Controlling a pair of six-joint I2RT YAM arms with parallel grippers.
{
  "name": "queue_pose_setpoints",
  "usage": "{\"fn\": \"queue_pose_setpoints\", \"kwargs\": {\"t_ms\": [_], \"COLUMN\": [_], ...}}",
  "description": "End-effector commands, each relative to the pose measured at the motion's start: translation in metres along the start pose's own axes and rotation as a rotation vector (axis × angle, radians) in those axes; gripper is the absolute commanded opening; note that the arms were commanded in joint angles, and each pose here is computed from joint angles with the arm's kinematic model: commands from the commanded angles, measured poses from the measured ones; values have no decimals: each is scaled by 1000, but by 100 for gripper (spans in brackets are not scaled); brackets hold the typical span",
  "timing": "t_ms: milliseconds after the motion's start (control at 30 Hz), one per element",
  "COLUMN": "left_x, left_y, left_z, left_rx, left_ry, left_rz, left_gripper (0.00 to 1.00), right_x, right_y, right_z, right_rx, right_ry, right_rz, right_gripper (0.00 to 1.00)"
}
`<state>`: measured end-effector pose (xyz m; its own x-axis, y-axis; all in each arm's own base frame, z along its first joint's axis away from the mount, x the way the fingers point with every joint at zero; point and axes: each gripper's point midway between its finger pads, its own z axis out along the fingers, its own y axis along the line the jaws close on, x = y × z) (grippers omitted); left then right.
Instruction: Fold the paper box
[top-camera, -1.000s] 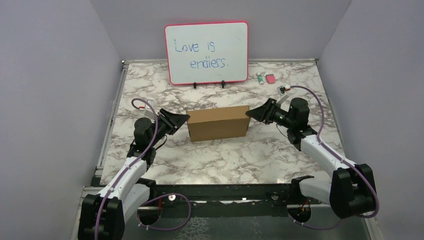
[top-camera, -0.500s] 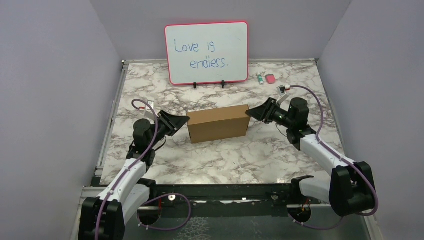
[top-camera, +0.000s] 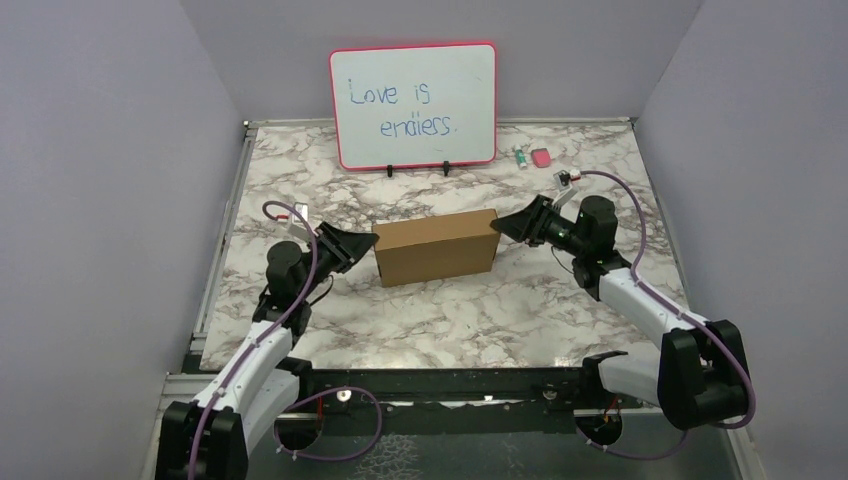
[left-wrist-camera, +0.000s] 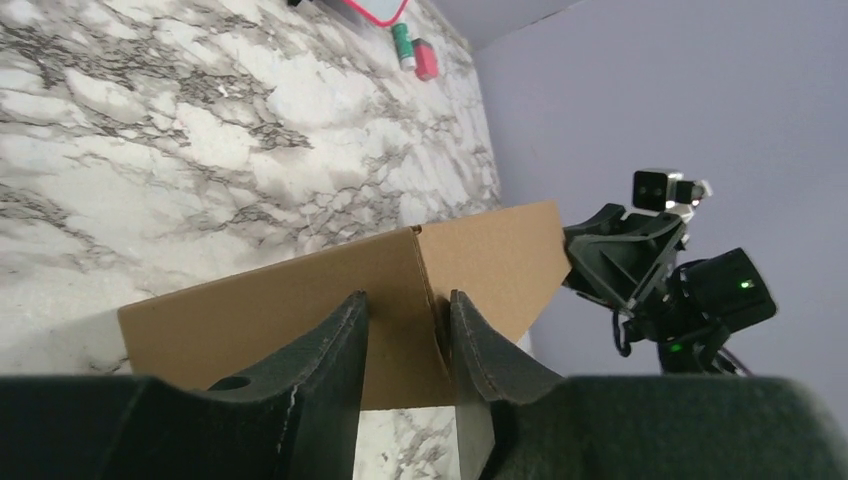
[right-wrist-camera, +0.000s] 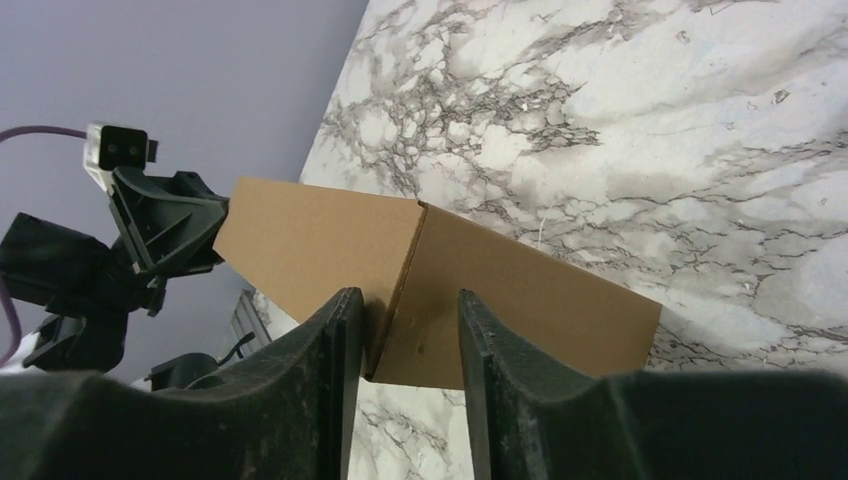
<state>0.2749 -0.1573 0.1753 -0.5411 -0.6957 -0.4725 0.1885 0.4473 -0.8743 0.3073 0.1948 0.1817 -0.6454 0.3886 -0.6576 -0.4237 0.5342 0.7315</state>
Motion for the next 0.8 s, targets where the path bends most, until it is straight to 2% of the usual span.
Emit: {"fn": "queue_pose_setpoints", "kwargs": {"t_ms": [0, 167, 233, 400, 500, 567, 600, 767], "left_x": [25, -21, -37, -61, -67, -63, -56, -19], "left_y": [58, 12, -3, -36, -58, -75, -85, -126], "left_z": [-19, -18, -17, -13, -10, -7, -6, 2], "left_rx": [-305, -260, -262, -221, -145, -77, -29, 196], "left_ry": [142, 81, 80, 120, 165, 187, 206, 298], "left_rz": [90, 340, 430, 641, 764, 836, 880, 1109], "left_gripper": [42, 64, 76, 98, 99, 99, 99, 99], "right_x": [48, 21, 11, -13, -25, -32, -35, -47], "right_y": [-21, -2, 5, 24, 38, 46, 49, 68], "right_z": [-8, -10, -11, -21, -31, -39, -44, -67], "right_rx": [79, 58, 54, 49, 40, 41, 45, 51], "right_ry": [175, 118, 92, 32, -8, -39, -55, -142], "right_rz": [63, 2, -32, -144, -230, -283, -305, -416], "right_gripper": [47, 62, 65, 72, 80, 97, 100, 100]}}
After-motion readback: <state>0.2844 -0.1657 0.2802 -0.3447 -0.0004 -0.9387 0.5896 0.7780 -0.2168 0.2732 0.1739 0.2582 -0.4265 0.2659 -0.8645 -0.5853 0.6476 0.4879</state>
